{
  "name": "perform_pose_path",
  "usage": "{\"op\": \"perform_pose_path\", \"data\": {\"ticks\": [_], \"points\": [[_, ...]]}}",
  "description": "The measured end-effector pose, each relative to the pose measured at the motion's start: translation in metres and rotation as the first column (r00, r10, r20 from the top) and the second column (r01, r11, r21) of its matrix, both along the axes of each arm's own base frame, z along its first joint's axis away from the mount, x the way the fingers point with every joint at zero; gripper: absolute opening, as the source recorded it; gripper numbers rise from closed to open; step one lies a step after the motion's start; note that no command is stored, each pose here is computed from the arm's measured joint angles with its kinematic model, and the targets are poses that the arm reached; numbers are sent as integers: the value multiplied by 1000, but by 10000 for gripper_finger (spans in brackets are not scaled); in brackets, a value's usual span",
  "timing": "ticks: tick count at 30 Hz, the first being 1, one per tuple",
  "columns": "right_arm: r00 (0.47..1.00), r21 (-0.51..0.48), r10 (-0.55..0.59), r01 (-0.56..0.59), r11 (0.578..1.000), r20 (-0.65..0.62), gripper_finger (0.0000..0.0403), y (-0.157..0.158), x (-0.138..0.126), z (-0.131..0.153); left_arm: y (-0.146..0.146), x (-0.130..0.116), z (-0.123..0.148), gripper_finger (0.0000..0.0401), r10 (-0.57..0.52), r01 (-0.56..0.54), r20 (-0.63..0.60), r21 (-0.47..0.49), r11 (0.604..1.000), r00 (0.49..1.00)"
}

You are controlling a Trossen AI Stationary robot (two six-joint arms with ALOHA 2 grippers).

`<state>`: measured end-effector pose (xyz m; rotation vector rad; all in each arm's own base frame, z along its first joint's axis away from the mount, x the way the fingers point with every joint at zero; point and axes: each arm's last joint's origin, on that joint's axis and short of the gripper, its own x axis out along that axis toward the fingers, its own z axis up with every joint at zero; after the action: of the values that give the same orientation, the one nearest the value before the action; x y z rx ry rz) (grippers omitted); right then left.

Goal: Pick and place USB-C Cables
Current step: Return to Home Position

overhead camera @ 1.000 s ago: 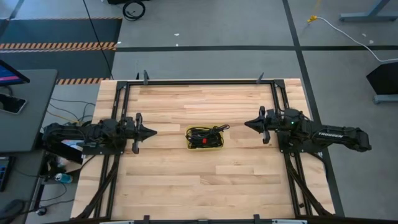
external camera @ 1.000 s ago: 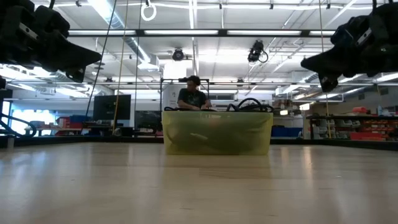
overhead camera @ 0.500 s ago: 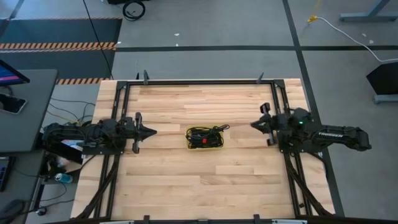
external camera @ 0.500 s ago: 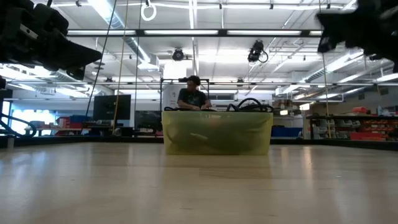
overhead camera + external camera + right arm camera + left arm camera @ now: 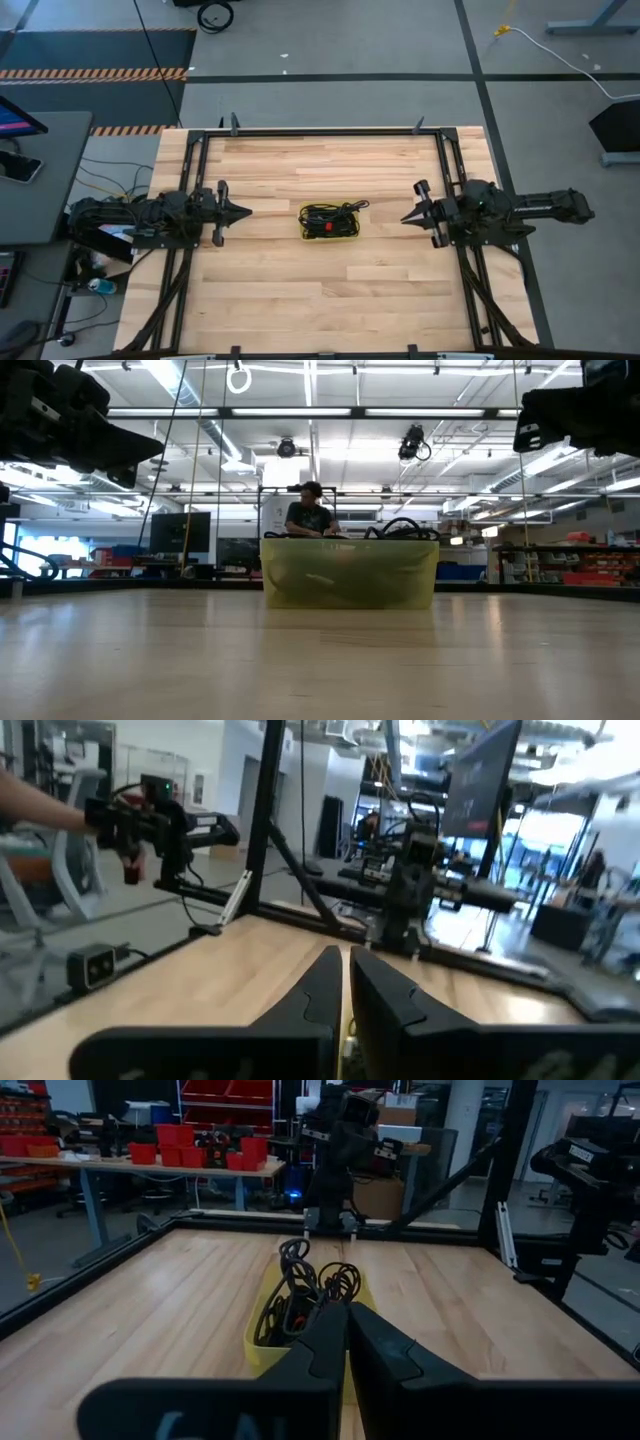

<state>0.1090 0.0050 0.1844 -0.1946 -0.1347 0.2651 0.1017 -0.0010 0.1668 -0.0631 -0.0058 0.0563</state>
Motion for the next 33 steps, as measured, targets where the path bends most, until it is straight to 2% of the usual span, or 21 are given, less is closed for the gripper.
{"op": "perform_pose_path", "data": {"ticks": [2,6,12,18,33], "points": [[1000,-33,3,-4,999,-5,32,1,0,-1,0,0,0,23,0,0,-1,14,1000,1000],[1000,-39,-19,19,999,-6,32,1,0,-2,0,0,0,23,0,0,-2,48,999,1000],[992,-47,-51,57,997,117,32,0,-1,10,0,0,0,23,0,0,-2,49,999,1000],[999,-46,-51,50,998,-14,32,0,1,-2,0,0,0,23,0,0,-6,75,997,1000],[998,-44,-46,45,998,-37,32,0,1,-5,0,0,0,23,0,0,-6,75,997,1000]]}}
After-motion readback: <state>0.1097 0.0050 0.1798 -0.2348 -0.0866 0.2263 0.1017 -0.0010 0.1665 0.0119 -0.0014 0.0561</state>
